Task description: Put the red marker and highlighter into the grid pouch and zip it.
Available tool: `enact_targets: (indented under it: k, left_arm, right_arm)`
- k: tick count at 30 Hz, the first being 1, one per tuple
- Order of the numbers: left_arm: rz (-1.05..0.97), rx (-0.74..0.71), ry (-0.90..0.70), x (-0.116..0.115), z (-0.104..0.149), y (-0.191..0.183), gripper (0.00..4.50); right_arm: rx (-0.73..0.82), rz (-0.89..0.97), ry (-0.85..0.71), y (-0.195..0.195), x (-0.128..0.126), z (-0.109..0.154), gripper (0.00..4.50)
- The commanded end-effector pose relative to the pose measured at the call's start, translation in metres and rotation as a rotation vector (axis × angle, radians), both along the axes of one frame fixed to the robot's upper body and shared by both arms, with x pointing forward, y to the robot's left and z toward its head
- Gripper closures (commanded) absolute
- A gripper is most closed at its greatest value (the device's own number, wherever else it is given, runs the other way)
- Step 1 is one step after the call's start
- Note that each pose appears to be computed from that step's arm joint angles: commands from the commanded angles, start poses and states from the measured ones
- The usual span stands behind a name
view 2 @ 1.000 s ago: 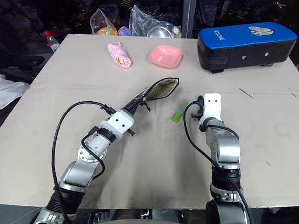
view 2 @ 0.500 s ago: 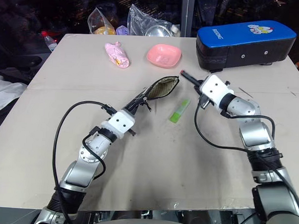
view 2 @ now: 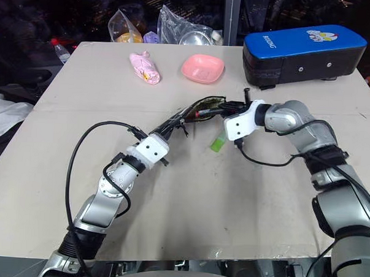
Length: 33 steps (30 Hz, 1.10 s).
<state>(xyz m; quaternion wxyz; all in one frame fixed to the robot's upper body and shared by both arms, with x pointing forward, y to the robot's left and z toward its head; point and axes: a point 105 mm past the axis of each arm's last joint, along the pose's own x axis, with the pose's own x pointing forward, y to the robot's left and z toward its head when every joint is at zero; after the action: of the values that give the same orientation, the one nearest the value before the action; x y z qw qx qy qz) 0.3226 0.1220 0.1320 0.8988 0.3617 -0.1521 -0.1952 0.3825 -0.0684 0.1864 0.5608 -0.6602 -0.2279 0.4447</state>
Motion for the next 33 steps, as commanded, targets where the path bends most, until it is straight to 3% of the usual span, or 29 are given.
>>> enact_targets:
  k: [1, 13, 14, 21, 25, 28, 33]
  left_arm:
    - [-0.034, 0.028, -0.051, -0.002, 0.011, -0.005, 4.5]
    - [-0.083, 0.04, -0.062, -0.005, 0.015, -0.012, 4.5]
    - [-0.076, 0.033, -0.061, -0.005, 0.015, -0.011, 4.5]
    - [-0.034, -0.007, -0.04, -0.007, 0.011, -0.001, 4.5]
    - [-0.021, -0.032, -0.035, -0.007, 0.012, 0.003, 4.5]
    - [-0.021, -0.05, -0.031, -0.007, 0.014, 0.005, 4.5]
    - [0.017, -0.113, -0.028, -0.003, 0.016, 0.012, 4.5]
  right_arm:
    - [-0.019, 0.084, -0.094, 0.015, -0.001, 0.015, 4.18]
    - [-0.049, 0.276, -0.115, 0.072, -0.012, 0.009, 4.18]
    - [-0.04, 0.267, -0.114, 0.071, -0.01, 0.011, 3.15]
    - [0.045, 0.19, -0.131, 0.047, 0.002, 0.036, 0.03]
    - [0.167, 0.119, -0.106, 0.024, 0.008, 0.063, 0.03]
    - [0.341, 0.017, 0.041, 0.0, 0.013, 0.074, 0.03]
    - [0.701, -0.346, 0.553, -0.037, 0.019, 0.023, 0.03]
